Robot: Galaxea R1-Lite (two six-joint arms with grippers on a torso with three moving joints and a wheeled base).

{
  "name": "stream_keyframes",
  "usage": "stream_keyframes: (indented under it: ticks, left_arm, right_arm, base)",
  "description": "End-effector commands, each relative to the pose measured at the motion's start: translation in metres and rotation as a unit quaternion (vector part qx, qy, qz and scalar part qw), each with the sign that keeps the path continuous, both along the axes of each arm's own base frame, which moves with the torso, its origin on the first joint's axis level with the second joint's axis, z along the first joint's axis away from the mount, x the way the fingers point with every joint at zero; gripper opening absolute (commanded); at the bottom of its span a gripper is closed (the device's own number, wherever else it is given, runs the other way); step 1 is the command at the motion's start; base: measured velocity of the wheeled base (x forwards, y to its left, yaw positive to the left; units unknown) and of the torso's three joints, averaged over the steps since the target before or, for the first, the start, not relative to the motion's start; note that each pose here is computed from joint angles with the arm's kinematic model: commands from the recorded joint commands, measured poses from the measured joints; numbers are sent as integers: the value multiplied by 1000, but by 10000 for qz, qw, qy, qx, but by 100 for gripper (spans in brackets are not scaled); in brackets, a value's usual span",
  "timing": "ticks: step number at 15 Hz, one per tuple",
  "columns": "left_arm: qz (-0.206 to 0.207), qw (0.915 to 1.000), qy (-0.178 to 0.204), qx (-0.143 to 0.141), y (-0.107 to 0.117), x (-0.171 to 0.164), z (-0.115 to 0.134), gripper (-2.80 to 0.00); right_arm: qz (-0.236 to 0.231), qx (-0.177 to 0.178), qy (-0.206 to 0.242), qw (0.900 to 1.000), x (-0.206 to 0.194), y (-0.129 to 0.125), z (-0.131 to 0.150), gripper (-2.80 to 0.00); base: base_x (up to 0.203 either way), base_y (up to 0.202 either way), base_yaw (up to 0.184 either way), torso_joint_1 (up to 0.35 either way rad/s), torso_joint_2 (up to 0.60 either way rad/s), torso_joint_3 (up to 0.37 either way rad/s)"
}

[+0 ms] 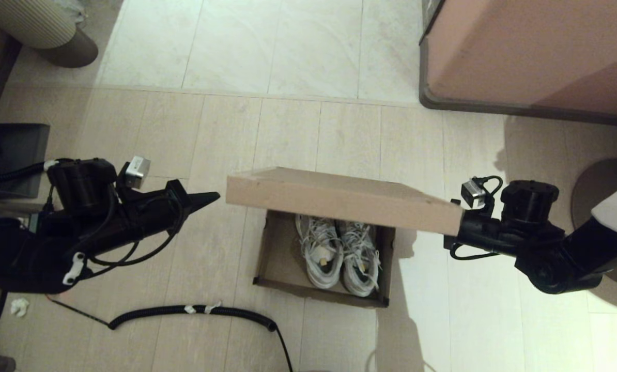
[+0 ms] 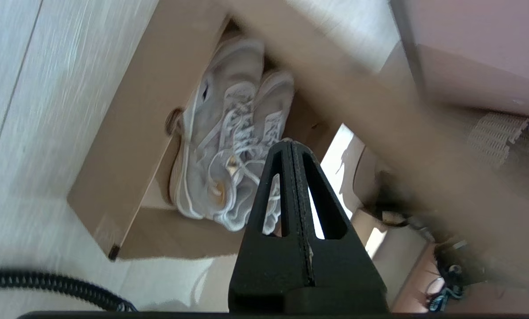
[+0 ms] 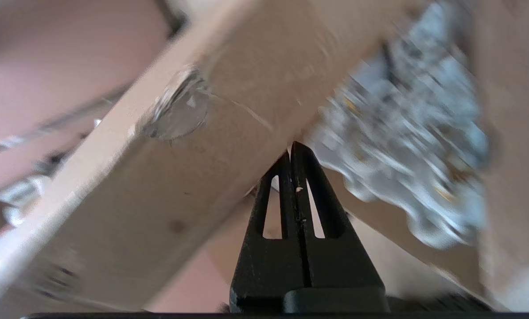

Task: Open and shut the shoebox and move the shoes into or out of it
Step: Open the shoe box

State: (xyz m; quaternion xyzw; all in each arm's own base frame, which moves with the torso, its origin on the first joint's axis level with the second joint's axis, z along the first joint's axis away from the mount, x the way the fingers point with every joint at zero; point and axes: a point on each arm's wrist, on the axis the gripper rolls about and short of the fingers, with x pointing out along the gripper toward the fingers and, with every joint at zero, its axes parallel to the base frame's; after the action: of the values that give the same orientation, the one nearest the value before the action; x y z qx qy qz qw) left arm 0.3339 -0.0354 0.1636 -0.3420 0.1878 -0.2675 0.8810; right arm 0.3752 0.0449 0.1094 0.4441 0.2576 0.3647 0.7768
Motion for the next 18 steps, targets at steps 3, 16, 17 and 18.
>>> stream_keyframes:
  ticks: [3, 16, 17, 18]
  left_arm:
    - [-21, 9994, 265, -217, -4, 1, -7, -280]
    - [157, 9982, 374, 440, -18, 26, -22, -280]
    - [249, 9970, 423, 592, -14, 32, -31, -280]
    - [405, 9945, 514, 815, -10, 38, -43, -280]
  right_arm:
    - [-53, 432, -305, 9986, 12, -2, 41, -280]
    - [-2054, -1951, -1329, 9498, 84, 38, -5, -280]
    - [-2042, -2227, -1273, 9447, 84, 53, -7, -280]
    - [-1958, -2324, -1177, 9454, 80, 59, -2, -280]
  base:
    - [0, 0, 0, 0, 0, 0]
    - [0, 0, 0, 0, 0, 0]
    - [0, 0, 0, 0, 0, 0]
    - [0, 0, 0, 0, 0, 0]
